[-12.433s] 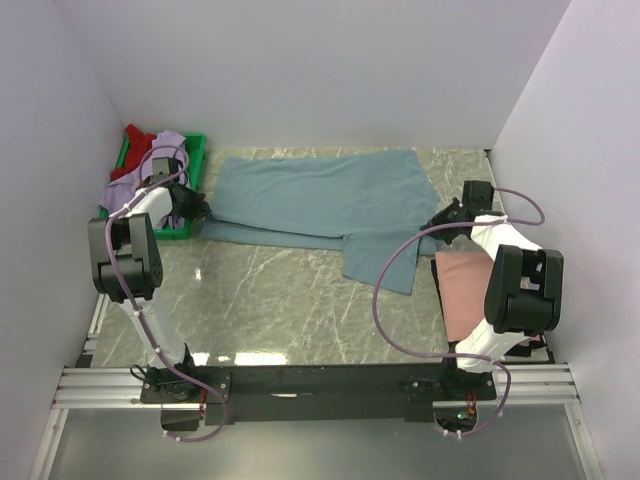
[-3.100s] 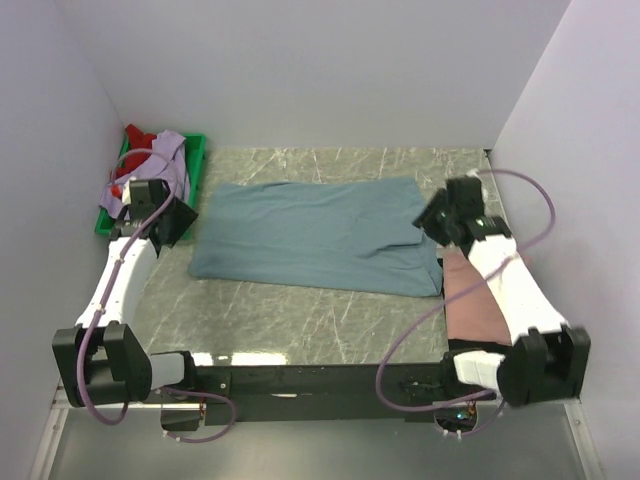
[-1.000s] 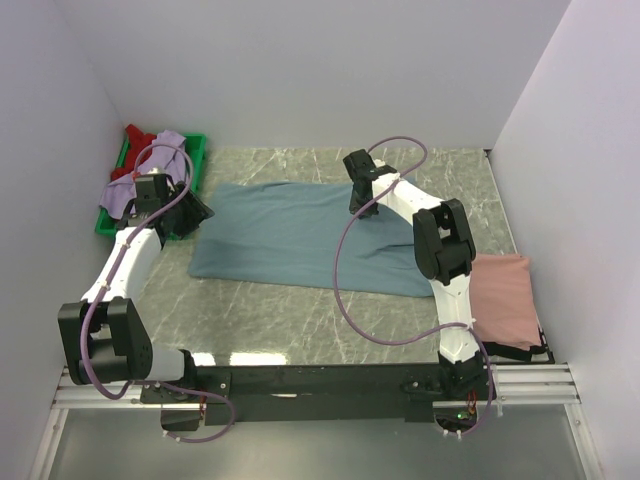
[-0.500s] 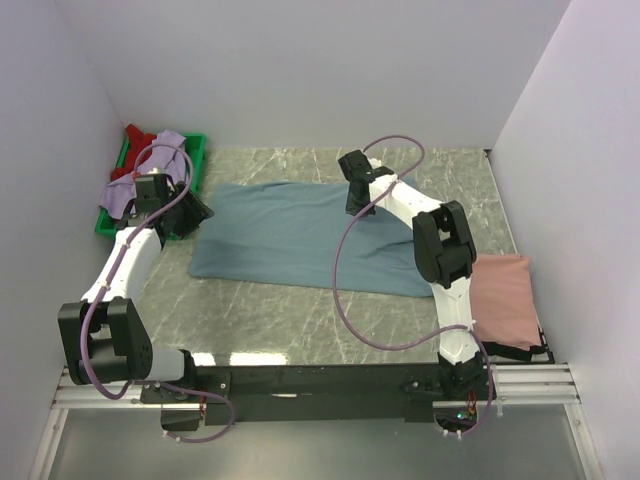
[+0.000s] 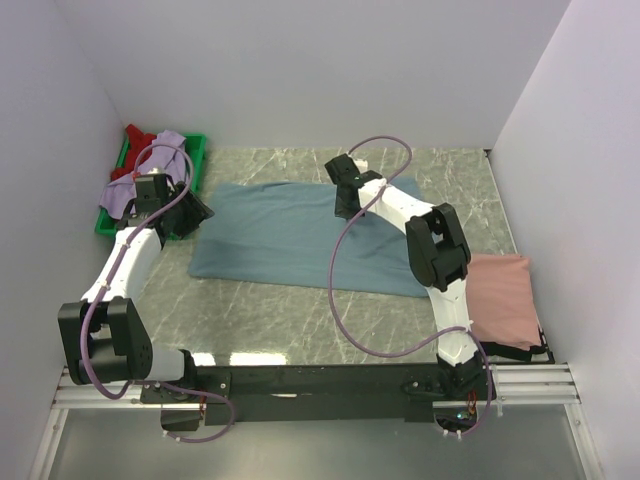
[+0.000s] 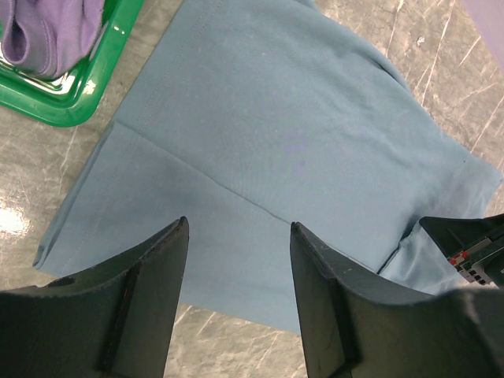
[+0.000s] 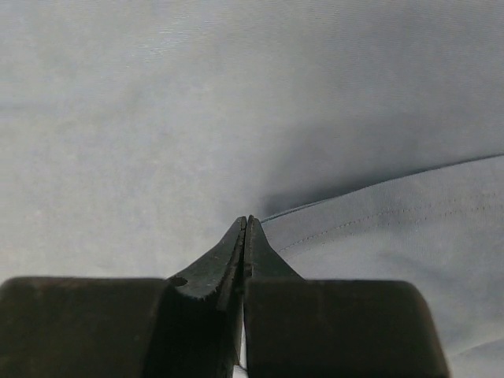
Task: Fold and stack the t-shirts
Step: Fold the tshirt
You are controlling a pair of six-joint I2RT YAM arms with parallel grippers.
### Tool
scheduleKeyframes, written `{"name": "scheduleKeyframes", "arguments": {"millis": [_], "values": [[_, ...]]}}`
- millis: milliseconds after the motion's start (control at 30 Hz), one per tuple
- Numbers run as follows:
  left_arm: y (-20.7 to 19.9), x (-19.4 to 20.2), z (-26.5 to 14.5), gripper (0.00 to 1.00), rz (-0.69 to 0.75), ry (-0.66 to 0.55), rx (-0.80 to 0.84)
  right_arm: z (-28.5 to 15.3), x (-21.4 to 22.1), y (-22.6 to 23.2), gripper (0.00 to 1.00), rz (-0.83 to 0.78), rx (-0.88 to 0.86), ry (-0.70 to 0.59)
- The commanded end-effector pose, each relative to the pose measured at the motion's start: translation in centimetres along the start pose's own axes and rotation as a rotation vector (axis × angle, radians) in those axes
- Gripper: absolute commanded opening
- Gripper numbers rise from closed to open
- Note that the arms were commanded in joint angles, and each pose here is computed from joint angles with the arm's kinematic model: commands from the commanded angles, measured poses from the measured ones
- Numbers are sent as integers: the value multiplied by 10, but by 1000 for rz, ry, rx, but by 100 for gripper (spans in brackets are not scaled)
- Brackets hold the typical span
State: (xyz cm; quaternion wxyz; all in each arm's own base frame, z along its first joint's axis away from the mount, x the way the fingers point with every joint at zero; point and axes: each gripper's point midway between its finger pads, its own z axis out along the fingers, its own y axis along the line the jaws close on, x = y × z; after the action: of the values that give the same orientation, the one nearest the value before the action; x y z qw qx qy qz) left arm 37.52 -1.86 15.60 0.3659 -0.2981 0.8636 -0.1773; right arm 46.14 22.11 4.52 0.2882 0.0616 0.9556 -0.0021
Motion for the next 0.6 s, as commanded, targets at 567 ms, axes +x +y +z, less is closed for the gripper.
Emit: {"name": "scheduleKeyframes", "arguments": {"millis": [567], "values": [[0,2,7,60,18,8,14,-26,-27,19,0,-1,-74,-146]]}}
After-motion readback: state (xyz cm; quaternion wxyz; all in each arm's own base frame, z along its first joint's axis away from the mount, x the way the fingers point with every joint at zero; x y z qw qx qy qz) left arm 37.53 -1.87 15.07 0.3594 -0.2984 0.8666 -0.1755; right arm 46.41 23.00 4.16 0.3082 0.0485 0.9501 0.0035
